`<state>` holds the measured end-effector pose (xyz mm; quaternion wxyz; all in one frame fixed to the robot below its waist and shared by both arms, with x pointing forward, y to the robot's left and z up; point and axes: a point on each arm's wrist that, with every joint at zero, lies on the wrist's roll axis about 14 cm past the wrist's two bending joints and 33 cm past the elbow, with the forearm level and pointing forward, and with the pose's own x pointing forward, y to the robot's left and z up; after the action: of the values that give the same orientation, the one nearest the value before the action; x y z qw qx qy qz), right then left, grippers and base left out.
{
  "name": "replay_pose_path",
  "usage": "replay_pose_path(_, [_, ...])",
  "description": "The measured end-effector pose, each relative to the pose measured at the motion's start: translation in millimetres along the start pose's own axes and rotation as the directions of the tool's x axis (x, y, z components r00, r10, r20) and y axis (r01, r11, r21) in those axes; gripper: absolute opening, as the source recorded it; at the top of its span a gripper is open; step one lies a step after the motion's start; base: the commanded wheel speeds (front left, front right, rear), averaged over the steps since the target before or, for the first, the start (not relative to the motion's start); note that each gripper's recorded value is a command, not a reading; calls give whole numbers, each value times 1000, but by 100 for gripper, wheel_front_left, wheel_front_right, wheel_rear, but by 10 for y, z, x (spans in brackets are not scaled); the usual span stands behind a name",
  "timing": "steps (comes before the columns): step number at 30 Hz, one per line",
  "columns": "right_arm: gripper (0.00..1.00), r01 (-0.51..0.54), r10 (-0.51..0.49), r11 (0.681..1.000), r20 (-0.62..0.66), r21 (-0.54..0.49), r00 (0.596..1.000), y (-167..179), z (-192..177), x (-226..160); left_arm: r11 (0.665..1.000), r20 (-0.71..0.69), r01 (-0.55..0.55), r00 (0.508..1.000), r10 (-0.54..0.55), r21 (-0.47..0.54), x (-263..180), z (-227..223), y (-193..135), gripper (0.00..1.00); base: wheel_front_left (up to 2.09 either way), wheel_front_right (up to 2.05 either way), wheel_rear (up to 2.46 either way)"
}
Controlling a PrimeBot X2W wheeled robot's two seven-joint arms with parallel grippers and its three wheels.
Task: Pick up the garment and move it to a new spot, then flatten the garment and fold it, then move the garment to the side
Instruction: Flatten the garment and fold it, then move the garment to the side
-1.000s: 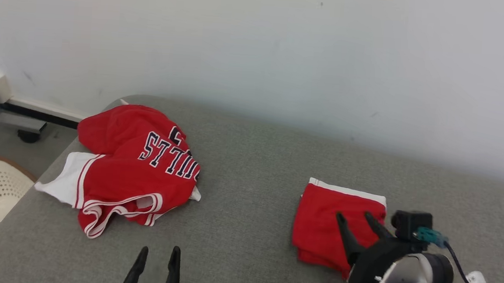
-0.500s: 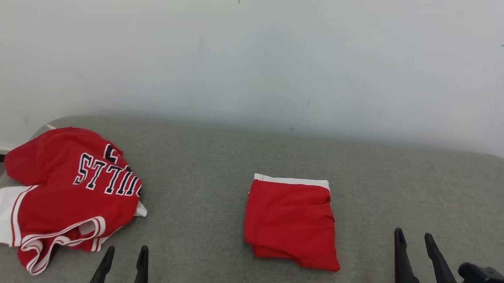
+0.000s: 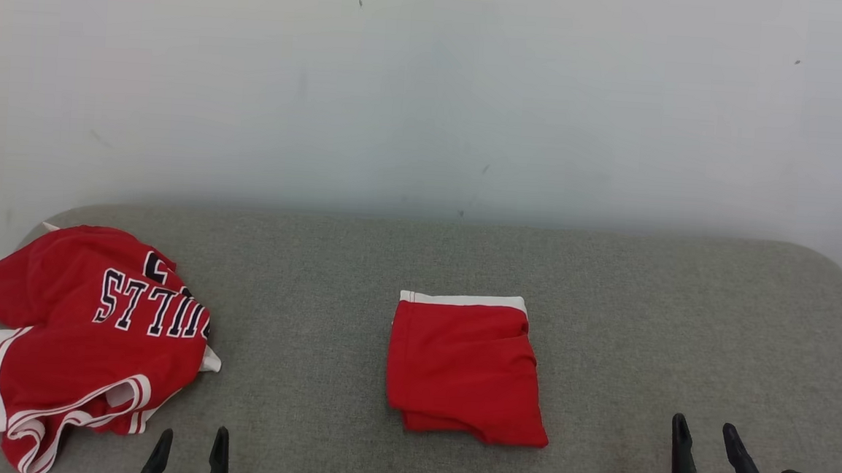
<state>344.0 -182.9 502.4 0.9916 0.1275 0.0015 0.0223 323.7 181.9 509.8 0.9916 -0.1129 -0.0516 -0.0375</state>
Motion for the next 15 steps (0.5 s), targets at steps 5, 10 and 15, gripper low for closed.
replay_pose_path(5, [100, 1, -1, 1000, -5, 13, 1000, -2, -14, -2, 1000, -10, -3, 1000, 3, -6, -12, -37, -2, 100, 0, 0, 0])
replay_pose_path(10, [100, -5, 5, 1000, -14, 18, 1000, 20, -40, 9, 1000, -15, -2, 1000, 2, -11, -18, -56, -9, 100, 0, 0, 0])
replay_pose_path(15, [100, -2, 2, 1000, -17, 22, 1000, 12, -45, 17, 1000, -17, -3, 1000, 2, -19, -20, -62, -9, 100, 0, 0, 0])
